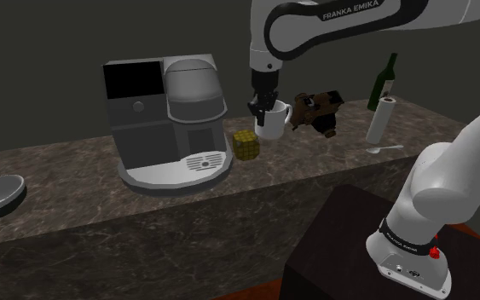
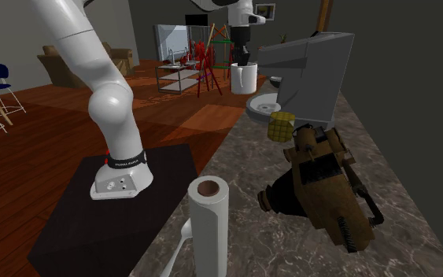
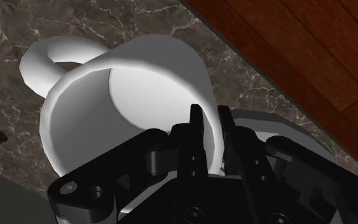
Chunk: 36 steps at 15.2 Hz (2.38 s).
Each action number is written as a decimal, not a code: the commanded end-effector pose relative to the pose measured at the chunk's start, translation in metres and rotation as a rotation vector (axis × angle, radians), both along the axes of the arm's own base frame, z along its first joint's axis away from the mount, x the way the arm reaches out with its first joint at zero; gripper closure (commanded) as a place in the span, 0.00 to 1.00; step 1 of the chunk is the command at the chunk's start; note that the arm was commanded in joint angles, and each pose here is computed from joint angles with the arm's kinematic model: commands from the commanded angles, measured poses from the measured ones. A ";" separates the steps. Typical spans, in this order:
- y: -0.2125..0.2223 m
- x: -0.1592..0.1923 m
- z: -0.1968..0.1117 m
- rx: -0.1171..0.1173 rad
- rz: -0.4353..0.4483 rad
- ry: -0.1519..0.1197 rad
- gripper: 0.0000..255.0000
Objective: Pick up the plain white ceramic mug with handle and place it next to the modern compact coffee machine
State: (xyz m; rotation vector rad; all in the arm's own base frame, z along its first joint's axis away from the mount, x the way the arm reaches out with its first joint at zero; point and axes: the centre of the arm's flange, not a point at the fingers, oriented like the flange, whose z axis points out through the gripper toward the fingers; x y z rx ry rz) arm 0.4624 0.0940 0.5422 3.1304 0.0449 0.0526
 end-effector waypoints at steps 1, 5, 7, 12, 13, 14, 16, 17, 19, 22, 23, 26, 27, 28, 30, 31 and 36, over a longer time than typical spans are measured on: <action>0.001 -0.001 -0.011 0.000 0.000 -0.001 1.00; 0.001 -0.001 -0.032 0.000 0.000 -0.001 1.00; 0.001 -0.001 -0.043 0.000 0.000 -0.001 1.00; 0.001 -0.001 -0.069 0.000 0.000 -0.001 1.00; 0.001 -0.001 -0.075 0.000 0.000 -0.001 1.00; 0.001 -0.001 -0.080 0.000 0.000 -0.001 1.00; 0.001 -0.001 -0.090 0.000 0.000 -0.001 1.00; 0.001 -0.001 -0.096 0.000 0.000 -0.001 1.00; 0.001 -0.001 -0.106 0.000 0.000 -0.001 1.00; 0.001 -0.001 -0.122 0.000 0.000 -0.001 1.00; 0.001 -0.001 -0.127 0.000 0.000 -0.001 1.00; 0.001 -0.001 -0.143 0.000 0.000 -0.001 1.00; 0.001 -0.001 -0.148 0.000 0.000 -0.001 1.00; 0.001 -0.001 -0.154 0.000 0.000 -0.001 1.00; 0.001 -0.001 -0.164 0.000 0.000 -0.001 1.00; 0.001 -0.001 -0.170 0.000 0.000 -0.001 1.00; 0.001 -0.001 -0.187 0.000 0.000 -0.001 1.00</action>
